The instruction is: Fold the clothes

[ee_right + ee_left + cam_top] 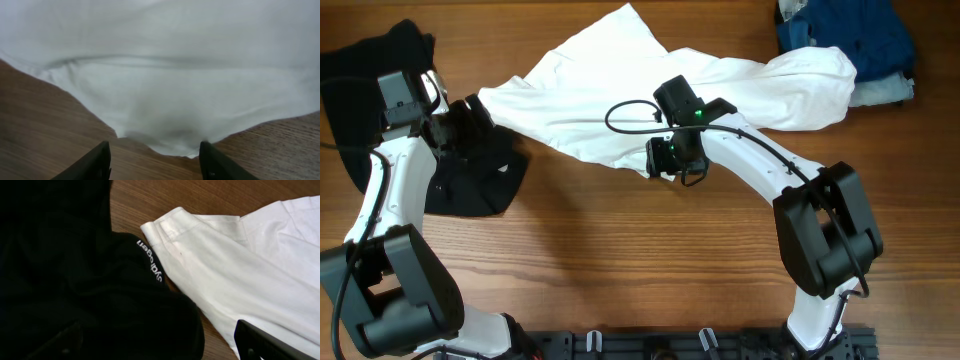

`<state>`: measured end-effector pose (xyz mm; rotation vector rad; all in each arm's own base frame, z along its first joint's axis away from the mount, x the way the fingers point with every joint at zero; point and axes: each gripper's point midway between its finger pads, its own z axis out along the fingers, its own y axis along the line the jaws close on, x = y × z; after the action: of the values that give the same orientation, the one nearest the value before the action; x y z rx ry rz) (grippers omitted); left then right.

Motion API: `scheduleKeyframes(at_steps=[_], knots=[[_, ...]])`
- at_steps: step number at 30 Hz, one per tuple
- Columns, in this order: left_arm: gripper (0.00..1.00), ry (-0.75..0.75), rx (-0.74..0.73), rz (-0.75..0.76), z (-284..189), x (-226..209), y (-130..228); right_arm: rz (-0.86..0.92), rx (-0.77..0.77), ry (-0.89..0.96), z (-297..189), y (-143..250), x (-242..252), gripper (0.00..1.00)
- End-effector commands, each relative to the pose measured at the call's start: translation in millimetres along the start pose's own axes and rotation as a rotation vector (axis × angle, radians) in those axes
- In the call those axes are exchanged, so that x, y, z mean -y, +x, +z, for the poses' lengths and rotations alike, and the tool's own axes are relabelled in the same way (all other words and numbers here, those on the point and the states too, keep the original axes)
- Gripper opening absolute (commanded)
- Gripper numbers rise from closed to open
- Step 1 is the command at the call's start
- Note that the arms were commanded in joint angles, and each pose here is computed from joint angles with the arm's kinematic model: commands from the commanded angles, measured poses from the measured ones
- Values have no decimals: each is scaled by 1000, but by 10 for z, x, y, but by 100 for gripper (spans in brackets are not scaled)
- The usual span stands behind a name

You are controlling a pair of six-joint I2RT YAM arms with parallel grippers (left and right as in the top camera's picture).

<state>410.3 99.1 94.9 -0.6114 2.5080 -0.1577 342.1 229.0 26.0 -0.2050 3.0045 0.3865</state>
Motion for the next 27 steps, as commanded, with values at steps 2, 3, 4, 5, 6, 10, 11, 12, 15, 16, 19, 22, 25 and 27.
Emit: scheduleKeyframes(at_steps=[2,3,4,5,6,10,11,12,15,16,19,22,25,27], knots=[[97,-2,-16,0,35,31,31,68,-2,98,68,75,220,56],[98,2,-17,7,39,66,41,92,-11,135,94,114,297,57],[98,5,-19,12,41,89,48,93,-13,136,108,120,304,57],[98,7,-20,18,44,115,55,92,-13,135,137,116,305,58],[98,10,-21,23,46,139,62,92,-13,132,155,112,301,58],[98,20,-26,44,54,225,91,46,-51,55,272,153,184,62],[98,21,-27,45,54,231,93,31,-60,32,296,162,148,62],[98,21,-27,46,55,234,94,17,-66,22,328,167,135,61],[97,10,-48,43,54,209,147,13,-74,22,362,178,143,34],[97,0,-58,42,52,189,172,13,-73,23,362,177,147,21],[96,-32,-127,31,35,117,342,25,-59,30,346,128,184,4],[91,-69,-221,9,-2,27,575,54,-51,31,329,81,268,4],[90,-84,-246,-16,38,-31,686,72,-45,33,312,41,352,4],[87,-91,-268,-17,92,-63,778,79,-42,33,305,24,387,4]])
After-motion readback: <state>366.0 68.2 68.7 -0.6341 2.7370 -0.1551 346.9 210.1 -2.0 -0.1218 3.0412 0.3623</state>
